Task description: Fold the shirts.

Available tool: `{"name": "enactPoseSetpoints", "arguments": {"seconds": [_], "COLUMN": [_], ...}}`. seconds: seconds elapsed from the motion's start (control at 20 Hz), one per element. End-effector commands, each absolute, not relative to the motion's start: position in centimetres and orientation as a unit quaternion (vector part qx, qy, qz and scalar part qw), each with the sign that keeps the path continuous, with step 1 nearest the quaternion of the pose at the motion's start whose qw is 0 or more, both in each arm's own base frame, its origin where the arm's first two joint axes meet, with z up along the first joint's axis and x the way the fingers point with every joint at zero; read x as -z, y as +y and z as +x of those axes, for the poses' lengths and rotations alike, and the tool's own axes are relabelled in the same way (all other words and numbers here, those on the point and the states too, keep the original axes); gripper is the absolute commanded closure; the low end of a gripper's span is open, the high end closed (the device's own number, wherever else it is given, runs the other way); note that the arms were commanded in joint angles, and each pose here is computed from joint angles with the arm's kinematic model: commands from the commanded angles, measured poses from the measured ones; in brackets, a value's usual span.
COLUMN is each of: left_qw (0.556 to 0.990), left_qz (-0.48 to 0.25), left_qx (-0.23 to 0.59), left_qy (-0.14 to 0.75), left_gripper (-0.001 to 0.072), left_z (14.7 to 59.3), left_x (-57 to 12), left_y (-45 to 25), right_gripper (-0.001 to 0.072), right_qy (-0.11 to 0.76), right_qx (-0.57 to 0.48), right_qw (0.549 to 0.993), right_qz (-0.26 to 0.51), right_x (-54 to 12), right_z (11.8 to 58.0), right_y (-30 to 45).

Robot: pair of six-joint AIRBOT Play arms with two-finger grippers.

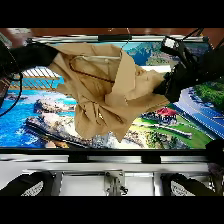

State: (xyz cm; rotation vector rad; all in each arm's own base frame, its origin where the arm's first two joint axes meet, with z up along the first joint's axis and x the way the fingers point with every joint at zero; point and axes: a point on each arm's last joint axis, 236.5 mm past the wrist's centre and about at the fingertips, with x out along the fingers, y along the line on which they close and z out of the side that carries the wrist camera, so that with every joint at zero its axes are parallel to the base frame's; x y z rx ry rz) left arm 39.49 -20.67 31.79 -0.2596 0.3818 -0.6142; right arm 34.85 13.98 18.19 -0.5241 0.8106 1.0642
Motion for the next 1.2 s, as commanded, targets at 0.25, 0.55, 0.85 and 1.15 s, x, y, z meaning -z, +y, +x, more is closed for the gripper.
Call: {"name": "enactPoseSetpoints", "arguments": {"seconds": [0.25, 0.55, 0.85, 1.15], "left_qw": [0.875, 0.888, 0.895, 0.898], "left_qz": [-0.033, 0.068, 0.04, 0.0], "left_qx": [0.431, 0.371, 0.382, 0.436], "left_qy": [0.219, 0.264, 0.228, 0.058], "left_gripper": [0.0654, 0.0654, 0.0614, 0.0123], "left_z": [30.1, 31.3, 31.8, 28.8], "left_x": [-30.8, -26.9, -28.7, -40.6], "left_y": [-32.1, -28.7, -29.8, -32.1], "right_gripper": [0.0654, 0.0654, 0.0654, 0.0655], "right_qy": [0.36, 0.292, 0.213, 0.168], "right_qx": [-0.399, -0.405, -0.399, -0.363], "right_qw": [0.837, 0.863, 0.89, 0.917], "right_qz": [-0.102, -0.078, -0.046, 0.012], "right_x": [-21.9, -28.2, -34.3, -37.7], "right_z": [37.5, 33.7, 30.0, 30.4], "right_y": [14.8, 16.0, 16.8, 16.2]}}
